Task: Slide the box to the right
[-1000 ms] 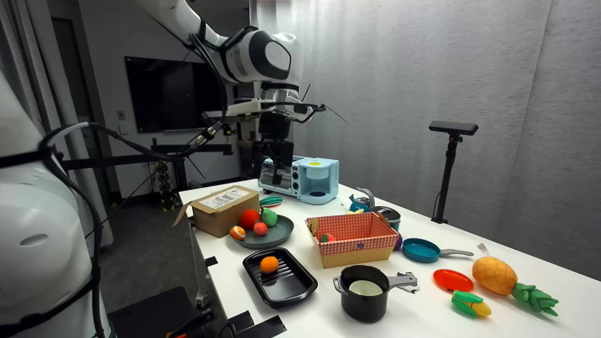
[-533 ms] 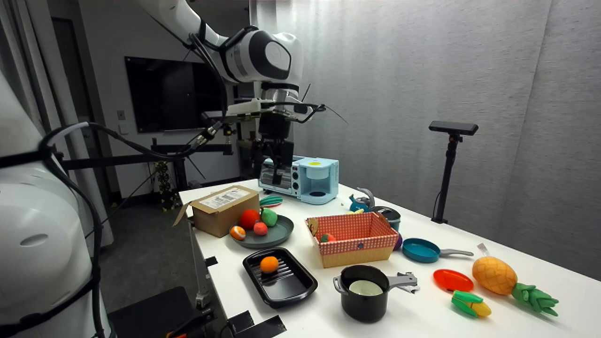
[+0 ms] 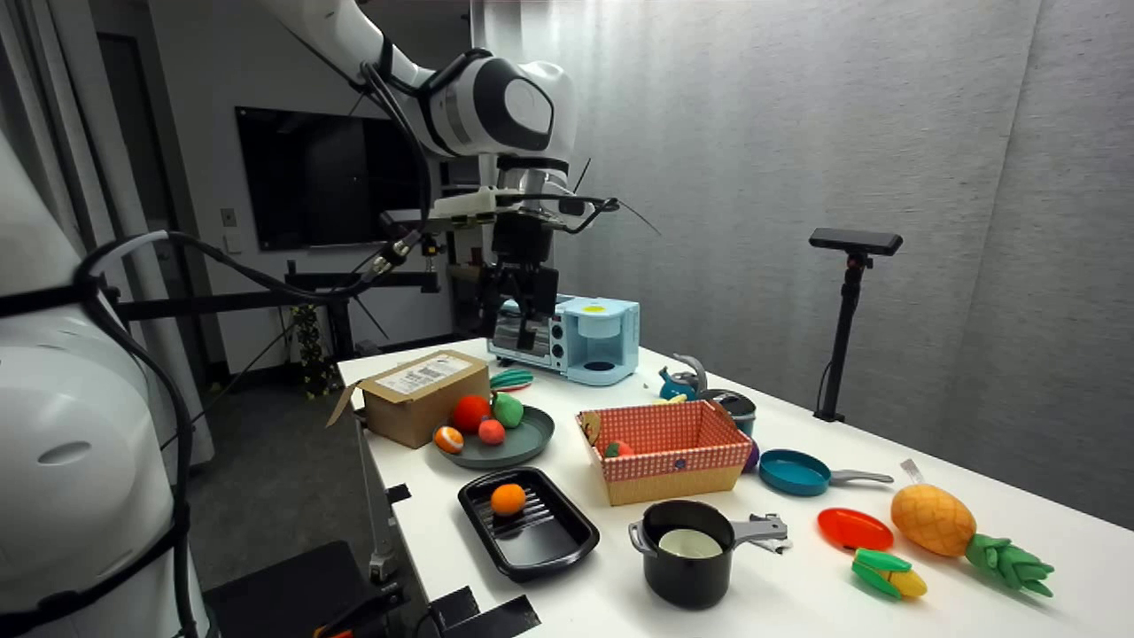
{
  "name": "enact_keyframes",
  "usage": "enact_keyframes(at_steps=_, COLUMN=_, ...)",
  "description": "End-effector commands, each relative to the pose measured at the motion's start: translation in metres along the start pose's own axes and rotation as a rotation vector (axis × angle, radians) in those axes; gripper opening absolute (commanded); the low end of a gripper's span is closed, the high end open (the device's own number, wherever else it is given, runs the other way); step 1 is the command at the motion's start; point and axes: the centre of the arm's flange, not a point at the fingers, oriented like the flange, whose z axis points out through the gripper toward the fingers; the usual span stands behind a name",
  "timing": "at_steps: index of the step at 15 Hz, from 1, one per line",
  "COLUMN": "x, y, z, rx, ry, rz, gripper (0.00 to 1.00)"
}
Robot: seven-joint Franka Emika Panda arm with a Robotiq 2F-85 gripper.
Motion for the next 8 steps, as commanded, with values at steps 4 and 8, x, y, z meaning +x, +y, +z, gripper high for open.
enact_keyframes(at_steps=4, x=0.022, y=0.002, z=-0.011, rx=-0.035, ry=0.095, rz=0.025, gripper=1.00)
enact_keyframes(at_steps=8, x=0.038, y=0.002, z=-0.024, rx=-0.062, ry=0.208, rz=0.016, gripper=1.00)
